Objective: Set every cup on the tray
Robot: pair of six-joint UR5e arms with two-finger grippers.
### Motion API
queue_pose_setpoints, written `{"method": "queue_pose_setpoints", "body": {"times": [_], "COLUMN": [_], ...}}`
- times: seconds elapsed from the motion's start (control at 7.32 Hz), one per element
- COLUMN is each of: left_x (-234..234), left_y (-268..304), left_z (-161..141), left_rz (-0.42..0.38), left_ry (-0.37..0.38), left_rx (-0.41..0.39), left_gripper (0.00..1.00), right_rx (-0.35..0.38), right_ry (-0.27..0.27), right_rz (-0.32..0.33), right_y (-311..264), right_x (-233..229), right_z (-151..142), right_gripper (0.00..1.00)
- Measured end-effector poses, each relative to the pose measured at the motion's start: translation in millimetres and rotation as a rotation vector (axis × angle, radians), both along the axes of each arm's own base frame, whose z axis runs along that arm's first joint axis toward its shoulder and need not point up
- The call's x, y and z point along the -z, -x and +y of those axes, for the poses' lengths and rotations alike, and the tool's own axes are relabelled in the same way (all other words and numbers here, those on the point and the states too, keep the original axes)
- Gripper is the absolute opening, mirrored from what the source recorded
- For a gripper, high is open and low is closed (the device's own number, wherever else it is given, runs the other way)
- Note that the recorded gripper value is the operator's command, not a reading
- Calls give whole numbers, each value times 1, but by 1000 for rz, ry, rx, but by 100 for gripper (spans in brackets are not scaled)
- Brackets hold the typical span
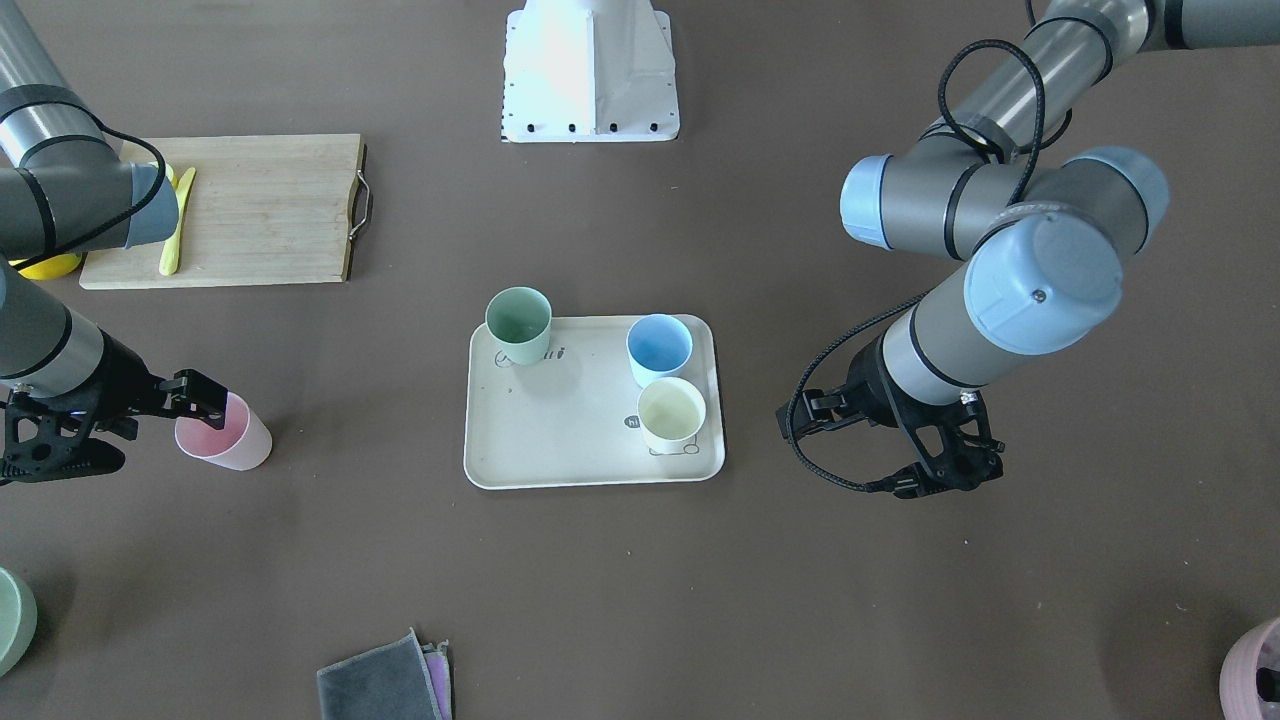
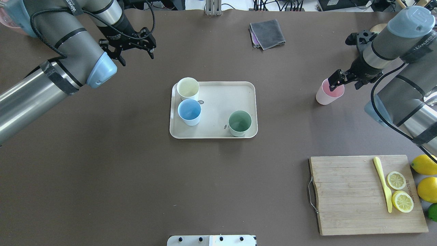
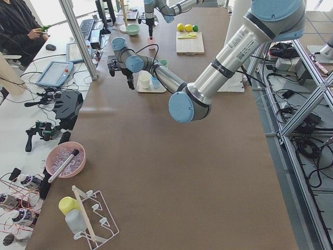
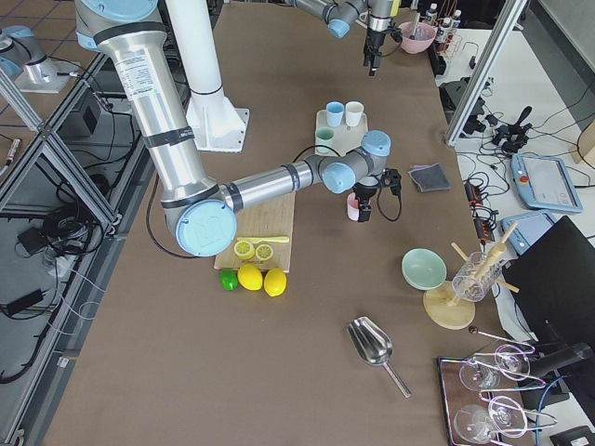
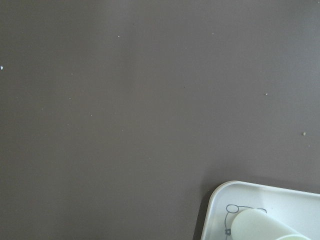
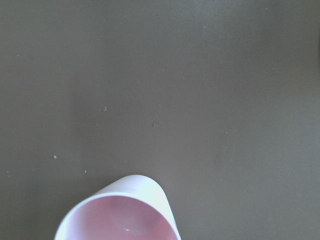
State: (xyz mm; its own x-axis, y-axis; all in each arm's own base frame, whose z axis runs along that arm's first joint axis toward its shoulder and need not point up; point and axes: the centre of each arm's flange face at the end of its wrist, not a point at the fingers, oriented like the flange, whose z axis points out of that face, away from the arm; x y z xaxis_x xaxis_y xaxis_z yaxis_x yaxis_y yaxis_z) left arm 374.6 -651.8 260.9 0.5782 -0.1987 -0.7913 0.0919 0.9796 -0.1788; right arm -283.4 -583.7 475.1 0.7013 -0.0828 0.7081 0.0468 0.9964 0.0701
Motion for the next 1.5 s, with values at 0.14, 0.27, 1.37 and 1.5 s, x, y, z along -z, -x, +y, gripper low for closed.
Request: {"method": "queue_pose_setpoints", "body": {"times": [0.14, 0.27, 1.37, 1.5], "left_x": [1, 2, 11, 11], "left_y": [0, 0, 17, 27], "left_z": [0, 0, -3, -6], "left_rz": [1, 2, 7, 1], "left_ry": [-1, -3, -9, -14], "left_rx": [0, 0, 19, 22], "left_gripper": [98, 98, 98, 98], "right_rx": [-2, -3, -1, -8], "right_ry": [0, 1, 46, 59], "right_rz": [7, 11, -77, -98], "right_y": [2, 3, -18, -20], "right_x": [-2, -3, 13, 22], "right_z": [0, -1, -13, -16], "right_gripper": [55, 22, 0, 0]}}
